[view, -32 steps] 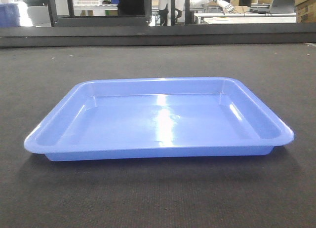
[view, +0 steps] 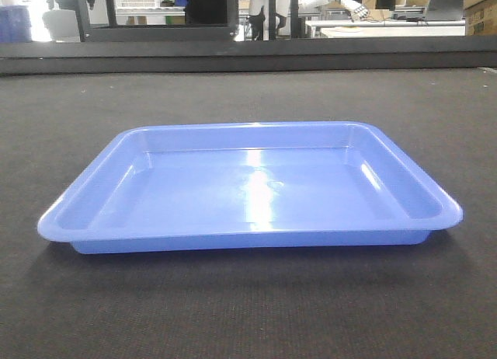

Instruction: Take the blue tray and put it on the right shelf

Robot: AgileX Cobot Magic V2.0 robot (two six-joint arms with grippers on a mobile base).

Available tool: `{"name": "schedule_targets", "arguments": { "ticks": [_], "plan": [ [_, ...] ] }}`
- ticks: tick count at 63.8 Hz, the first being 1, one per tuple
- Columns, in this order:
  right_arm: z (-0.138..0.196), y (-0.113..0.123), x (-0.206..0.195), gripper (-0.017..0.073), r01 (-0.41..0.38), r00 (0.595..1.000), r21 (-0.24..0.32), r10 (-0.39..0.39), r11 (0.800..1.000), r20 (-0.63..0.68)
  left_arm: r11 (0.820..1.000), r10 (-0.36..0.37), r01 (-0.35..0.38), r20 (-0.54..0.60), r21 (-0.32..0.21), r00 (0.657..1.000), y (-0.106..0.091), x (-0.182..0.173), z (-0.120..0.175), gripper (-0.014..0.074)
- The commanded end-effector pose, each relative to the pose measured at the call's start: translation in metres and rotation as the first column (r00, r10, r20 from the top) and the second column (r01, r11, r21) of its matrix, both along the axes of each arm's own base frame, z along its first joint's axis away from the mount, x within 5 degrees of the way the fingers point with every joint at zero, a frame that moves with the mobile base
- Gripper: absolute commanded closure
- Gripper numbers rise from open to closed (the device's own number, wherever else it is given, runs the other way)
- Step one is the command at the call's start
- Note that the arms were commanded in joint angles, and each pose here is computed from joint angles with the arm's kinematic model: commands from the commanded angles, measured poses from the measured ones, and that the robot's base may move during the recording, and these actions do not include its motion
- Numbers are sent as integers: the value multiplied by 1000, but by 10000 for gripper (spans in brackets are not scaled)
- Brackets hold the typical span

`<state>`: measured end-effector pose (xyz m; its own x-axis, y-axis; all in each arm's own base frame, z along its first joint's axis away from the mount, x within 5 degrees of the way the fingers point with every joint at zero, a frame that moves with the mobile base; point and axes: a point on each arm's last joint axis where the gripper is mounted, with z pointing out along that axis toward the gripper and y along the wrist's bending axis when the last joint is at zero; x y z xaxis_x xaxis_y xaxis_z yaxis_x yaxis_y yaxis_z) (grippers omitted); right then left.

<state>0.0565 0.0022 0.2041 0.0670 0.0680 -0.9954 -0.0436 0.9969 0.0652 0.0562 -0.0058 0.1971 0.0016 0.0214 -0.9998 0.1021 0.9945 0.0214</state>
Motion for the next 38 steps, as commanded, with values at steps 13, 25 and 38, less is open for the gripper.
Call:
{"name": "schedule_targets", "arguments": {
  "ticks": [13,25,38],
  "plan": [
    [18,0,-4,502,6,989,-9,-5,1000,145,1000,-1,6,164,-27,987,0,-1,8,641],
    [39,0,-10,502,3,960,-3,-2,1000,281,989,25,13,254,-148,967,3,-3,21,641],
    [118,-1,-23,487,13,966,-3,-12,1000,258,990,-4,39,240,-138,971,1,-10,96,640]
  ]
}}
